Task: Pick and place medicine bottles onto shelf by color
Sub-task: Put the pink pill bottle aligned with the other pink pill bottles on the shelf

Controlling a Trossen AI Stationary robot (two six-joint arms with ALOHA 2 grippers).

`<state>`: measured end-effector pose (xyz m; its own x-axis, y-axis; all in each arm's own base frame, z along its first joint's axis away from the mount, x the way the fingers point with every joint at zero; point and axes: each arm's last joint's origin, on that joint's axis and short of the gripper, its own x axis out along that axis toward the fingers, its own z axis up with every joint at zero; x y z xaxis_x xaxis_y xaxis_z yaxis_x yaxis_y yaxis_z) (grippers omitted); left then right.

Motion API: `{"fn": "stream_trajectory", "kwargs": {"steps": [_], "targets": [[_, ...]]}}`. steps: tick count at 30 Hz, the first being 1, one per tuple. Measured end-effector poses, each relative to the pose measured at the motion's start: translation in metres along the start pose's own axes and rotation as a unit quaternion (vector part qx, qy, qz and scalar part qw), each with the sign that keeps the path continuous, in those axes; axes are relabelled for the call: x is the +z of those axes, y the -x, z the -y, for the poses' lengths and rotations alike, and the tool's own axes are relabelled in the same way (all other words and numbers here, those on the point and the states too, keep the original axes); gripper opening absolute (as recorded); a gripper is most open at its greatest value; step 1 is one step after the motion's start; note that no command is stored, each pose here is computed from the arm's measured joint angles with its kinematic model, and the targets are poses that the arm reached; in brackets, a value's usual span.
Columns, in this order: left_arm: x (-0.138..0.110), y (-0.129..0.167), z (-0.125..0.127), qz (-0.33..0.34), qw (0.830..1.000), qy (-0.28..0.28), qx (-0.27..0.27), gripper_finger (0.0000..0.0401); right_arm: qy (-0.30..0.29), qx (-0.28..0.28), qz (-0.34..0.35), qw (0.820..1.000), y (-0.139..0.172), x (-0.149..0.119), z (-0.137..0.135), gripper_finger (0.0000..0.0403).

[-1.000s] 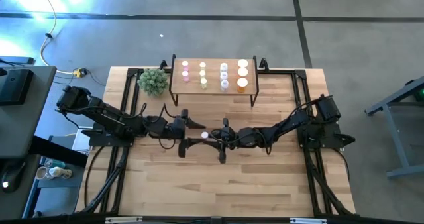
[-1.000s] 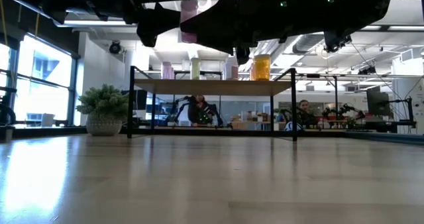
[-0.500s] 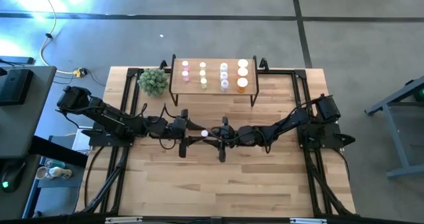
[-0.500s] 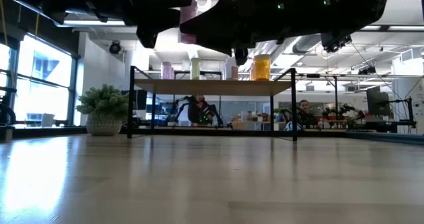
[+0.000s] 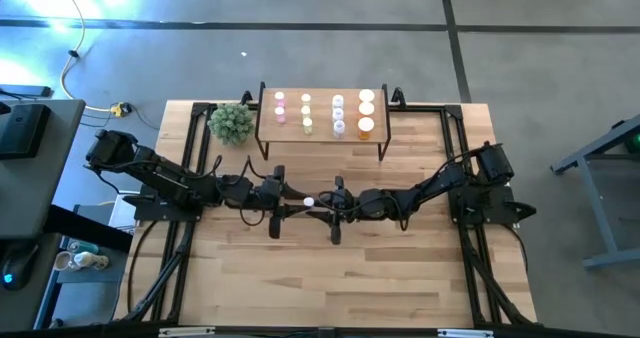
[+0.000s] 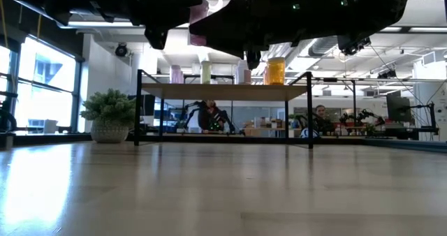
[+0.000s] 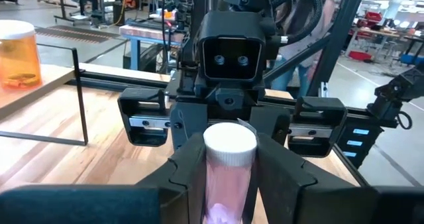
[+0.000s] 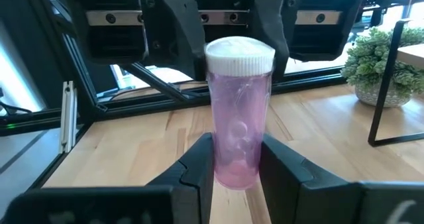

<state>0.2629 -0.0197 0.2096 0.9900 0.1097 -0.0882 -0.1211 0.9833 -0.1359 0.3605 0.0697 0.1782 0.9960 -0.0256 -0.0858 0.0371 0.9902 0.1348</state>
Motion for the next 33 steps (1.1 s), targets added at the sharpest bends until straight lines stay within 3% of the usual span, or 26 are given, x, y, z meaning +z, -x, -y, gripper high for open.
{"fn": "stream_trajectory", "kwargs": {"steps": [8, 18, 27, 33], "targets": [[0.000, 0.000, 0.000, -0.001, 1.000, 0.000, -0.007, 0.0103, 0.010, 0.004, -0.001, 1.000, 0.000, 0.000, -0.001, 0.0098], [0.000, 0.000, 0.000, 0.000, 1.000, -0.001, 0.002, 0.0103, 0.001, 0.003, -0.008, 1.000, 0.002, 0.003, 0.000, 0.0198], [0.015, 0.013, -0.003, 0.012, 0.999, -0.006, 0.036, 0.0103, 0.007, -0.009, -0.039, 0.999, 0.019, 0.031, 0.002, 0.0209], [0.029, 0.024, -0.008, 0.039, 0.989, -0.061, 0.127, 0.0103, -0.002, -0.001, -0.036, 0.999, 0.038, 0.056, -0.002, 0.0209]]}}
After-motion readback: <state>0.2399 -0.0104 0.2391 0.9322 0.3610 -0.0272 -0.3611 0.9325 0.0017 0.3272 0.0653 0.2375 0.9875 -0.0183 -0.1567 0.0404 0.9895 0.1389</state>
